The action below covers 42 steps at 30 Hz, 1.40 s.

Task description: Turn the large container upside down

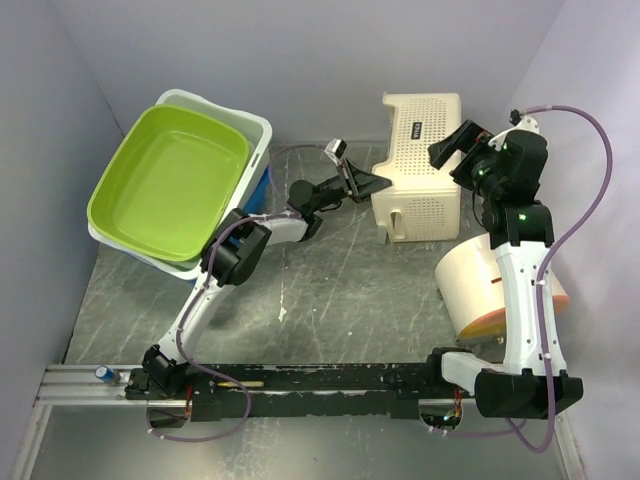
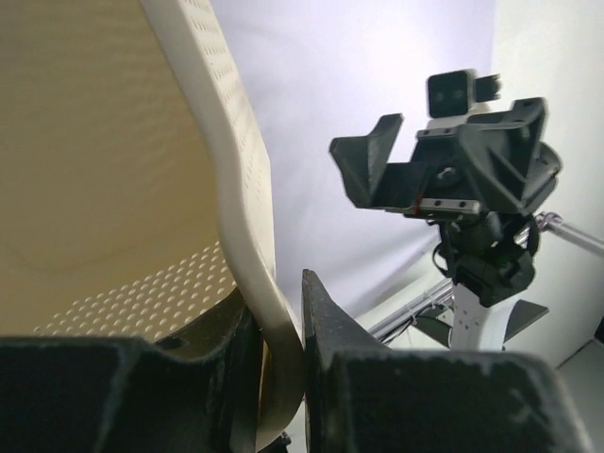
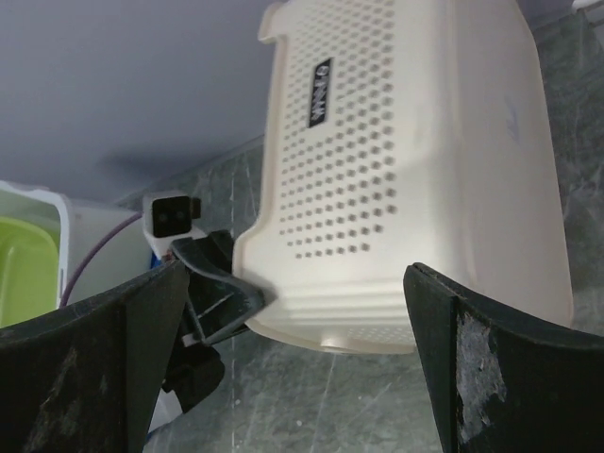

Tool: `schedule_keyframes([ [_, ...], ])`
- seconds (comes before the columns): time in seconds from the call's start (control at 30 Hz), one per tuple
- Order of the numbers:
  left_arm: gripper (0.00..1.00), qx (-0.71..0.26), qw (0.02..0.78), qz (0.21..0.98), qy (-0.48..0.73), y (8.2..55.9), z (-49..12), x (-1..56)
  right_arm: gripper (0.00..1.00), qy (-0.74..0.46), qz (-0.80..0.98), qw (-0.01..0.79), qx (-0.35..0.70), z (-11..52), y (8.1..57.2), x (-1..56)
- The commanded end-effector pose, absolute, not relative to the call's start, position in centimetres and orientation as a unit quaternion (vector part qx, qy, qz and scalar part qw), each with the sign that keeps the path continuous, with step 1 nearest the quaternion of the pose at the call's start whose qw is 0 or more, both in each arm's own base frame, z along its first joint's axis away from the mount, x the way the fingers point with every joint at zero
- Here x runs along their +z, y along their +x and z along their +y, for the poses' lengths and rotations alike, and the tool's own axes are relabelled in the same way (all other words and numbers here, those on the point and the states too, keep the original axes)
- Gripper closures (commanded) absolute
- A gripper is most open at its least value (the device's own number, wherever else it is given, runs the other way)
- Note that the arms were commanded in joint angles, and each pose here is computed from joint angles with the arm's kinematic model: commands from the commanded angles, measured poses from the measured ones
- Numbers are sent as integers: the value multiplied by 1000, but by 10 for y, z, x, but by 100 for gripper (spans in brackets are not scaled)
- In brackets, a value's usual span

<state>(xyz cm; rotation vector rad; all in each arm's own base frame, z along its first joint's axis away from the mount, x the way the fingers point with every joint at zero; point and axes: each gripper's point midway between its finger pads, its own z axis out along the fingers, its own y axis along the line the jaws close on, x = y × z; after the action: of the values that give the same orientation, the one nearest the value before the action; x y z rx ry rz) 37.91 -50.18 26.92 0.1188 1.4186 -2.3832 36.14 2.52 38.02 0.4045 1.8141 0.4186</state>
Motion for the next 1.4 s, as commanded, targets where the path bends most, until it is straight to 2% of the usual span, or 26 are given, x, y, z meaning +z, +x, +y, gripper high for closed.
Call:
schedule_keyframes([
  [0.0, 93, -878, 268, 393, 46, 376, -434, 320, 0, 170, 777, 578, 181, 25, 358, 376],
  [0.2, 93, -860, 274, 429, 29, 384, -400, 295, 0, 176, 782, 569, 185, 26, 357, 367],
  [0.4, 93, -842, 235, 484, 40, 372, -391, 255, 0, 179, 790, 557, 183, 26, 357, 354],
  [0.53, 82, -815, 223, 533, 43, 365, -392, 227, 0, 180, 797, 548, 178, 26, 356, 343],
  [0.8, 50, -760, 215, 613, 31, 366, -396, 188, 0, 175, 816, 524, 169, 26, 358, 319],
  [0.9, 42, -744, 209, 634, 24, 364, -396, 175, 0, 178, 816, 525, 165, 24, 358, 317],
  [1.0, 39, -737, 193, 647, 34, 354, -400, 166, 0, 176, 812, 532, 166, 24, 360, 320],
  [1.17, 27, -719, 170, 673, 35, 338, -409, 148, 0, 174, 816, 527, 164, 24, 366, 317],
  [1.23, 18, -709, 164, 685, 38, 333, -414, 142, 0, 173, 816, 527, 165, 24, 367, 315],
  [1.37, 10, -669, 153, 726, 40, 321, -422, 128, 0, 172, 819, 522, 163, 24, 369, 313],
])
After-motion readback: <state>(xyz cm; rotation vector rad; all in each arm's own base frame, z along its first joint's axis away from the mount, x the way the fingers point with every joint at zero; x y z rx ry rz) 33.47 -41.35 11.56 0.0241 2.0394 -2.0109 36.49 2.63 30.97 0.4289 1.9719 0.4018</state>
